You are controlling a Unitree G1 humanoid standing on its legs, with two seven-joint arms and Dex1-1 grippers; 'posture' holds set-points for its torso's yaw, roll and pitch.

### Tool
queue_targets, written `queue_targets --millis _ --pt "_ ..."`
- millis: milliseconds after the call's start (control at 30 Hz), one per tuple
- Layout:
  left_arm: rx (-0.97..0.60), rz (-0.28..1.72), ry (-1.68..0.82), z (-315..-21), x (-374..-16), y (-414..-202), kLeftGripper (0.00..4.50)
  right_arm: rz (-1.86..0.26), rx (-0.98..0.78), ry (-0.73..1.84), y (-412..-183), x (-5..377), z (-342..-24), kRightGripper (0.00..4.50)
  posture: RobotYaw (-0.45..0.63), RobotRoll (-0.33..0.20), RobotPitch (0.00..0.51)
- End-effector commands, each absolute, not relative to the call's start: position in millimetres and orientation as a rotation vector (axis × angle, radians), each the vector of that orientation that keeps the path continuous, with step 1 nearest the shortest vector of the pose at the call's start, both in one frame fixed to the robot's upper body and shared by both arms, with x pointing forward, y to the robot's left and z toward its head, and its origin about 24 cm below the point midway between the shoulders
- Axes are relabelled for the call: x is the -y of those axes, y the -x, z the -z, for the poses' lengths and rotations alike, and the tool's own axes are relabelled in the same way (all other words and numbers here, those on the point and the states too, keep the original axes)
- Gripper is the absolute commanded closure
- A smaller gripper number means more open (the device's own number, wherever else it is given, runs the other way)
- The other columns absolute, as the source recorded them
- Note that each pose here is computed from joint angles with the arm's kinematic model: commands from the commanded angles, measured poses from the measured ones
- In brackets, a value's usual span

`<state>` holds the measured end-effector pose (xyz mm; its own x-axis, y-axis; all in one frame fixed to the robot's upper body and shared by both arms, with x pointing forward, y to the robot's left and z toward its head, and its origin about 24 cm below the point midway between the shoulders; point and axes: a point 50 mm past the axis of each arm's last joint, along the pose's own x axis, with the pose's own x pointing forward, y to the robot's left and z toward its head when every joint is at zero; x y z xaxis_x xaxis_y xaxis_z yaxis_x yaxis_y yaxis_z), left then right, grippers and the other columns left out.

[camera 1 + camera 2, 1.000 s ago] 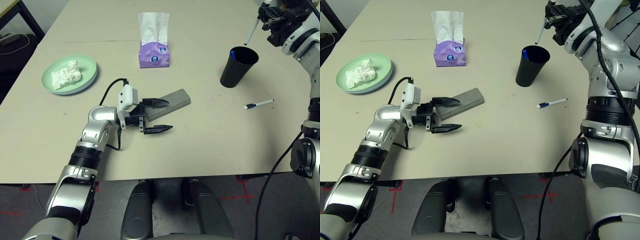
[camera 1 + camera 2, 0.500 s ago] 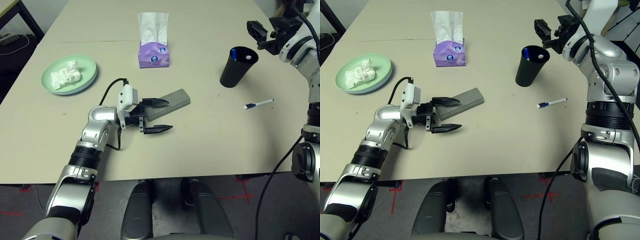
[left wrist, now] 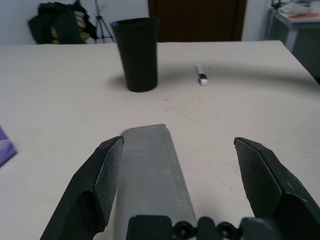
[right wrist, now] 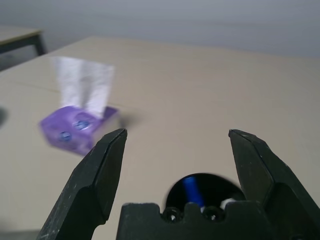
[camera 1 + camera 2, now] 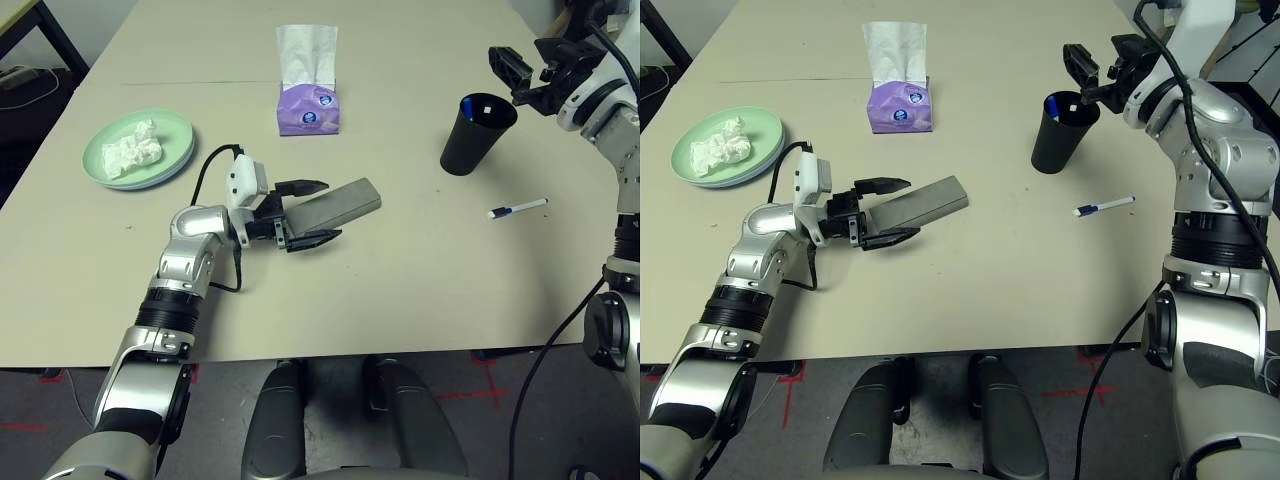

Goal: Organize and tidy the items on the table.

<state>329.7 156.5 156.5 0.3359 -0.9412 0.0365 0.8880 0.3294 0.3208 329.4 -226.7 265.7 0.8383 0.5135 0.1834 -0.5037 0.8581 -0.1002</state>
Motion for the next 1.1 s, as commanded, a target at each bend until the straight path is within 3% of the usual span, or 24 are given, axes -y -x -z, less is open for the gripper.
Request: queue_targets --millis 33,200,333,467,767,1100 --pt "0.264 1.175 -0.246 -166 -160 -331 0.00 -0.688 0.132 0.111 -307 230 -257 0.04 0.04 0.000 0.169" --pt "0.260 1.173 -0.261 -170 -163 -333 0.00 -0.793 -0.069 0.362 -295 239 -235 0.04 0.03 0.000 0.172" --pt "0.246 1.187 -0.258 -170 -161 -333 0.00 -0.892 -0.313 0.690 -299 260 -217 0.04 0.04 0.000 0.179" --pt "0.246 1.175 -0.253 -169 -159 -334 0.00 -0.953 -0.432 0.897 -310 272 -215 0.04 0.05 0.000 0.189" --pt "0.240 1.099 -0.222 -166 -161 -329 0.00 -0.982 -0.533 1.171 -340 276 -221 0.04 0.10 0.000 0.217" --pt "0.235 1.094 -0.214 -166 -163 -322 0.00 -1.051 -0.595 1.347 -351 270 -217 0.04 0.12 0.000 0.225"
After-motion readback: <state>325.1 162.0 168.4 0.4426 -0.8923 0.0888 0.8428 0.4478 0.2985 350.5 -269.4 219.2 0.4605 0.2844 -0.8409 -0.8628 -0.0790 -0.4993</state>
